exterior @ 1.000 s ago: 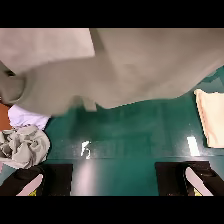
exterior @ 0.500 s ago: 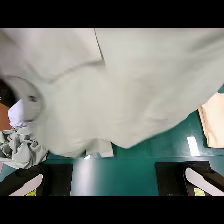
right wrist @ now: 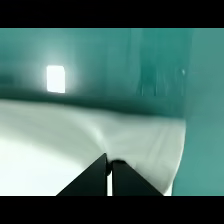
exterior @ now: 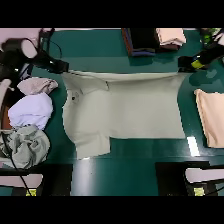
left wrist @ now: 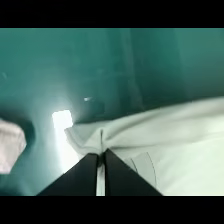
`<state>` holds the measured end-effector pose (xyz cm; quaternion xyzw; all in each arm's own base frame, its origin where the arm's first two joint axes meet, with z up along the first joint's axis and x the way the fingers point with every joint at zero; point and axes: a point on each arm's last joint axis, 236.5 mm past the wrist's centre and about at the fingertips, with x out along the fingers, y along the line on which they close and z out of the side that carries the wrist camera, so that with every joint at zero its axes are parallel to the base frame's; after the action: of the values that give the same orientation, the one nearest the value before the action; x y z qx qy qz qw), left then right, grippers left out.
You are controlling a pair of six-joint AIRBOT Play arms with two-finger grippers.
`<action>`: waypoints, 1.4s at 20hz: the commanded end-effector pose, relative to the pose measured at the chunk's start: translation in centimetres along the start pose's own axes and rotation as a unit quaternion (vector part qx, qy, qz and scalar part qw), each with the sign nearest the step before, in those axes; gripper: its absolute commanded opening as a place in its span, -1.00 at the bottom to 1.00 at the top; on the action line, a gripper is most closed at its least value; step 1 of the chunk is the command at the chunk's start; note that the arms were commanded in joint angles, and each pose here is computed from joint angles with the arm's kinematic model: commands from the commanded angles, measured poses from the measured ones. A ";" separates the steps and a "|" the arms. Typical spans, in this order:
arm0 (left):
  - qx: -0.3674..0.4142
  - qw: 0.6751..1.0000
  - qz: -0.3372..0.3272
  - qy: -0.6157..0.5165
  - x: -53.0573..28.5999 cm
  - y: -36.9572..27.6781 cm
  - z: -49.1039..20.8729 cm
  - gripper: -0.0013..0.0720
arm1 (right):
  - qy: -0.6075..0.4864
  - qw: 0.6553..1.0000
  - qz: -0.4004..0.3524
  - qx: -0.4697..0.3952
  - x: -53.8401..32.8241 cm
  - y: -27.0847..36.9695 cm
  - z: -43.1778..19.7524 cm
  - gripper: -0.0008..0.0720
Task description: Fold the shirts.
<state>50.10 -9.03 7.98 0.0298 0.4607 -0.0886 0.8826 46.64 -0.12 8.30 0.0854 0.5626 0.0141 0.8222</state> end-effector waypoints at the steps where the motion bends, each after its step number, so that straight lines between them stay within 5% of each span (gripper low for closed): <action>1: -0.003 1.000 0.000 -0.003 3.8 0.2 -0.1 -0.90 | 0.027 1.000 0.001 0.002 4.8 -0.3 1.2 -0.93; 8: 0.005 0.987 -0.042 0.157 2.2 -1.8 -7.3 -0.90 | 0.078 0.997 -0.029 -0.004 4.2 -2.9 -2.4 -0.93; 17: -0.033 0.974 -0.081 0.208 6.0 -3.7 -13.8 -0.90 | 0.143 0.989 -0.014 0.019 9.1 -3.0 -9.6 -0.90; 18: -0.034 0.972 -0.082 0.216 5.7 -3.8 -14.1 -0.89 | 0.141 0.990 -0.002 0.025 9.1 -2.5 -9.4 -0.48; 19: -0.034 0.970 -0.083 0.225 5.4 -3.8 -14.4 -0.38 | 0.134 0.990 0.011 0.032 8.8 -2.1 -8.9 0.02; 20: -0.046 0.967 -0.079 0.237 5.1 -3.8 -14.8 0.44 | 0.125 0.991 0.022 0.037 8.2 -1.7 -8.1 0.04; 24: -0.052 0.964 -0.067 0.251 1.7 -3.5 -15.1 0.50 | 0.088 0.996 0.017 0.025 3.4 -2.3 -7.4 0.04; 28: -0.078 0.970 -0.059 0.222 -3.2 -3.6 -18.2 0.50 | 0.118 0.990 -0.064 0.048 -0.1 -7.9 -14.8 0.04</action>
<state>36.26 -10.38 -0.71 -0.0319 0.6570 -0.1121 0.7448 37.21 -3.45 1.94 0.1007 0.6437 -0.0149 0.7585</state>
